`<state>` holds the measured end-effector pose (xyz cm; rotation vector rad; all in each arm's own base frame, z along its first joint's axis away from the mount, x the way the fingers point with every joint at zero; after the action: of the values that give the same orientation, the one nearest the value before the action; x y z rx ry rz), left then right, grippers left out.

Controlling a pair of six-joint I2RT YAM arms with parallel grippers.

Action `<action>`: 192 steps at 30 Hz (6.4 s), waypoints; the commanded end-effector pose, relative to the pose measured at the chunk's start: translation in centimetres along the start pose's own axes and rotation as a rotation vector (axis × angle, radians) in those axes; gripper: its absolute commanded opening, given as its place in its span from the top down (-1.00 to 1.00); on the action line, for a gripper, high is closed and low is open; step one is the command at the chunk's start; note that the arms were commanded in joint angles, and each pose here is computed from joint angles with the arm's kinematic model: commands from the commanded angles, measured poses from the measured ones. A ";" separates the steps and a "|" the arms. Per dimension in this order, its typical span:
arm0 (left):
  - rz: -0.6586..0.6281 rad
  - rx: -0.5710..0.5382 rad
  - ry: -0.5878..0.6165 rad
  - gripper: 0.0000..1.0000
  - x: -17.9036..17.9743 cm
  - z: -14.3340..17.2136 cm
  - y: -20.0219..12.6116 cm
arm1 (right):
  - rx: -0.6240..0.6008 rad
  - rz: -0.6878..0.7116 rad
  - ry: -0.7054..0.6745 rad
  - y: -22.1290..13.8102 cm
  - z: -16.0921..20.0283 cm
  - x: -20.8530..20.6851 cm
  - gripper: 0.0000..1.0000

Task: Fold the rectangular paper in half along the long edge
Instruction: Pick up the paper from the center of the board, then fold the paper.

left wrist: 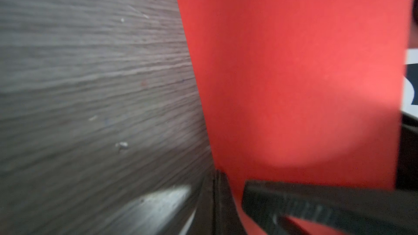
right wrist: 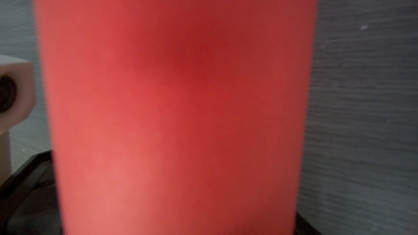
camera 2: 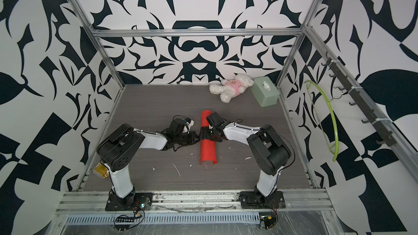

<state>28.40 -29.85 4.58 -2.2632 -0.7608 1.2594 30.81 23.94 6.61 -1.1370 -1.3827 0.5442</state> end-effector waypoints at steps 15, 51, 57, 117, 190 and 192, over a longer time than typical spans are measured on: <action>-0.109 0.172 -0.088 1.00 3.2 5.3 0.6 | 0.147 0.004 0.043 0.1 2.7 -3.5 -0.48; -0.056 0.101 -0.053 1.00 2.8 4.9 0.1 | 0.221 -0.187 0.088 -1.0 3.3 -4.1 -0.10; -0.042 0.047 -0.036 1.00 2.5 4.5 -0.8 | 0.228 -0.245 0.107 -1.4 3.1 -4.0 -0.08; 0.567 -0.552 -0.027 0.32 -11.6 -16.3 -25.9 | 0.289 -1.392 0.016 -22.7 -5.2 15.6 0.01; 0.589 -0.297 -0.002 0.36 -15.7 -15.4 -24.8 | 0.251 -1.288 -0.095 -25.4 -4.3 15.5 0.03; 0.593 -0.303 0.006 0.37 -16.0 -15.4 -25.1 | 0.250 -1.267 -0.084 -24.8 -4.2 15.1 0.03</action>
<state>28.84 -22.85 35.83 -2.8131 -0.3327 1.5367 31.20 26.02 34.48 0.0774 -1.6371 -0.1631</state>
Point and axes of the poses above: each gripper's point midway between its finger pads, its own y axis out along the fingers, its own x axis along the line the jaws close on, z = x × y, the point moved 4 cm from there along -y, back along the fingers, and after that the axes turned 14 degrees about y, right-handed, at the moved point
